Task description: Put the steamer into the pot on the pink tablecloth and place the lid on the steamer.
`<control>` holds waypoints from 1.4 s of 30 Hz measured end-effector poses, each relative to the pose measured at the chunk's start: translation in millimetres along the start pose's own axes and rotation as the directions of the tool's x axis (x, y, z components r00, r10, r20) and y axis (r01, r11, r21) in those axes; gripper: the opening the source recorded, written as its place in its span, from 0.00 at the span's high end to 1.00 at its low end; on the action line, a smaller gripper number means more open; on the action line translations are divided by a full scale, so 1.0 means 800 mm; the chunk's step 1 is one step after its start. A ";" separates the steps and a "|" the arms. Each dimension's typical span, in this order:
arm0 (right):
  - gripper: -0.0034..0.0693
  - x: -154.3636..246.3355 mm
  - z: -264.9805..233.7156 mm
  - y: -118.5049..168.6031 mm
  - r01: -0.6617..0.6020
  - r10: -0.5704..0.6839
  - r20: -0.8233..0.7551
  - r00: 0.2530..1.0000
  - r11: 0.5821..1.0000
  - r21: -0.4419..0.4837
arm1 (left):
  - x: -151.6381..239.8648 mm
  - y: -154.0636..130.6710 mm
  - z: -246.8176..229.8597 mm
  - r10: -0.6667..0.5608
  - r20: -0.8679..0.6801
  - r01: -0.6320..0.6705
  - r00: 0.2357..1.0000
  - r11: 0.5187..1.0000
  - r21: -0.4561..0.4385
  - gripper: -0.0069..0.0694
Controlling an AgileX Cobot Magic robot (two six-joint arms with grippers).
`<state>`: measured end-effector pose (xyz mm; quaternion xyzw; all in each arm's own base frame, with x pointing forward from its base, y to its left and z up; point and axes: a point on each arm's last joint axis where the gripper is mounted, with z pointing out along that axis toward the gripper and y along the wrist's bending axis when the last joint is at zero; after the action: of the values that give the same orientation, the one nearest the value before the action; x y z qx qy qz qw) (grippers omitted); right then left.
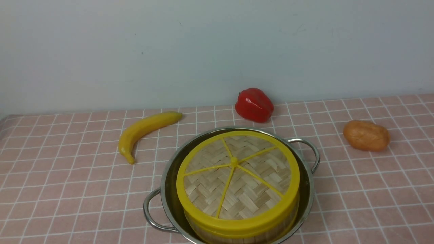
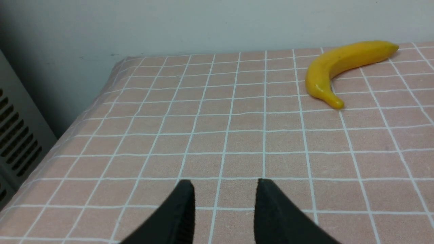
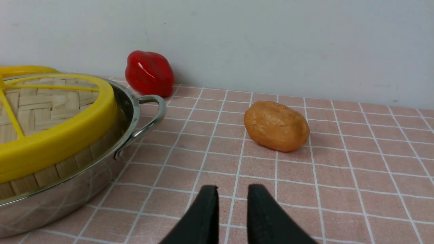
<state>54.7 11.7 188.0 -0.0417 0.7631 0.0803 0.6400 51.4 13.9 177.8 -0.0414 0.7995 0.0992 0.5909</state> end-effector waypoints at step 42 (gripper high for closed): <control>0.62 0.000 0.000 0.000 0.004 -0.004 0.000 1.000 1.000 0.002 | 0.000 0.000 0.000 0.000 0.000 0.000 1.000 1.000 0.000 0.59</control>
<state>54.7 11.6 187.9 -0.0425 0.7631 0.0785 0.6401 51.4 13.9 177.8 -0.0414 0.7995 0.0992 0.5909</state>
